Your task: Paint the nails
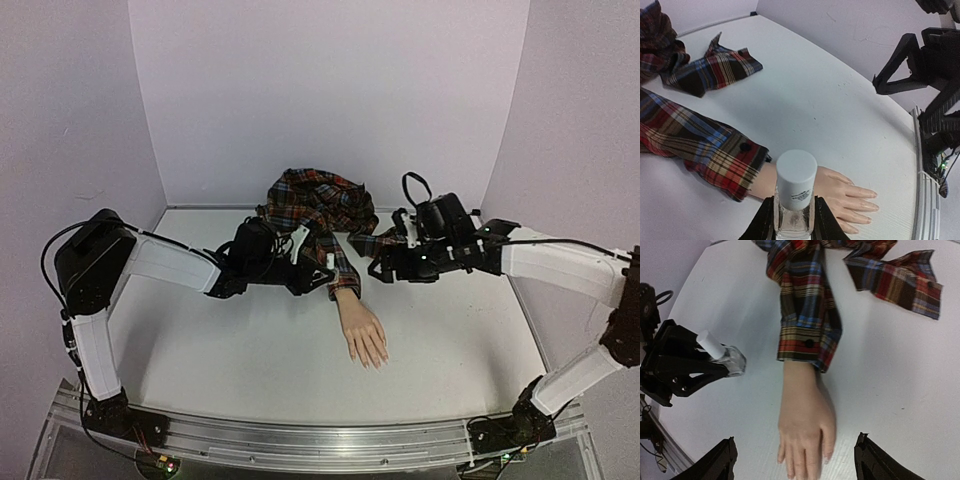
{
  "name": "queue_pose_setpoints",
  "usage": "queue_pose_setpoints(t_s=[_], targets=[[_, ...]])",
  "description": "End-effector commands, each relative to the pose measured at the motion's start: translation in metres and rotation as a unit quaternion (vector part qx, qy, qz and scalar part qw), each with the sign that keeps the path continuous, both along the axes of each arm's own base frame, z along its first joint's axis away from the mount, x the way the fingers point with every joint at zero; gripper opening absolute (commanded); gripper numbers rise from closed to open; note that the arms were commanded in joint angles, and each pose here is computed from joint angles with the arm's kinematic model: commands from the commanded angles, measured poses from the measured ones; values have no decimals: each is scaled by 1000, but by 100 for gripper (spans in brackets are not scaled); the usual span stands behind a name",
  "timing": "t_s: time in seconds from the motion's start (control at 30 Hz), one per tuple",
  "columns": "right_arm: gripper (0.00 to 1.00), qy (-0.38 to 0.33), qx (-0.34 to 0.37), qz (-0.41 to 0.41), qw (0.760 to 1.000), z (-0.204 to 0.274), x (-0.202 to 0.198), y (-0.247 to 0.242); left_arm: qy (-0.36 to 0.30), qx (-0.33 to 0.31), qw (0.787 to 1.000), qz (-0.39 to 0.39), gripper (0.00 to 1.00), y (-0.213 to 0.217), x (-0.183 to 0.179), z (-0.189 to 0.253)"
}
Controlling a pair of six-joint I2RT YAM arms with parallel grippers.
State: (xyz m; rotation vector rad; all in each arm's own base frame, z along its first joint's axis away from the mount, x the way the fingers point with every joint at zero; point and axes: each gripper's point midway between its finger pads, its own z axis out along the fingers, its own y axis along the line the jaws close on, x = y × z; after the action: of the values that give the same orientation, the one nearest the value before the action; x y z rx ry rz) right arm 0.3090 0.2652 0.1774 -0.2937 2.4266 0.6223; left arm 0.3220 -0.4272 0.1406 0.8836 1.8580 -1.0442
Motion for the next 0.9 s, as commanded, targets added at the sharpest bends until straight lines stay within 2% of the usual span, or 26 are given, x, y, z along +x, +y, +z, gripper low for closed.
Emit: queue_pose_setpoints(t_s=[0.0, 0.1, 0.47, 0.87], targets=[[78, 14, 45, 71, 996, 12, -2, 57, 84, 32, 994, -58, 0, -3, -34, -9], [68, 28, 51, 83, 995, 8, 1, 77, 80, 38, 994, -62, 0, -3, -37, -7], [47, 64, 60, 121, 989, -8, 1, 124, 39, 56, 995, -71, 0, -7, -51, 1], [45, 76, 33, 95, 992, -29, 2, 118, 13, 61, 996, -66, 0, -6, -54, 10]])
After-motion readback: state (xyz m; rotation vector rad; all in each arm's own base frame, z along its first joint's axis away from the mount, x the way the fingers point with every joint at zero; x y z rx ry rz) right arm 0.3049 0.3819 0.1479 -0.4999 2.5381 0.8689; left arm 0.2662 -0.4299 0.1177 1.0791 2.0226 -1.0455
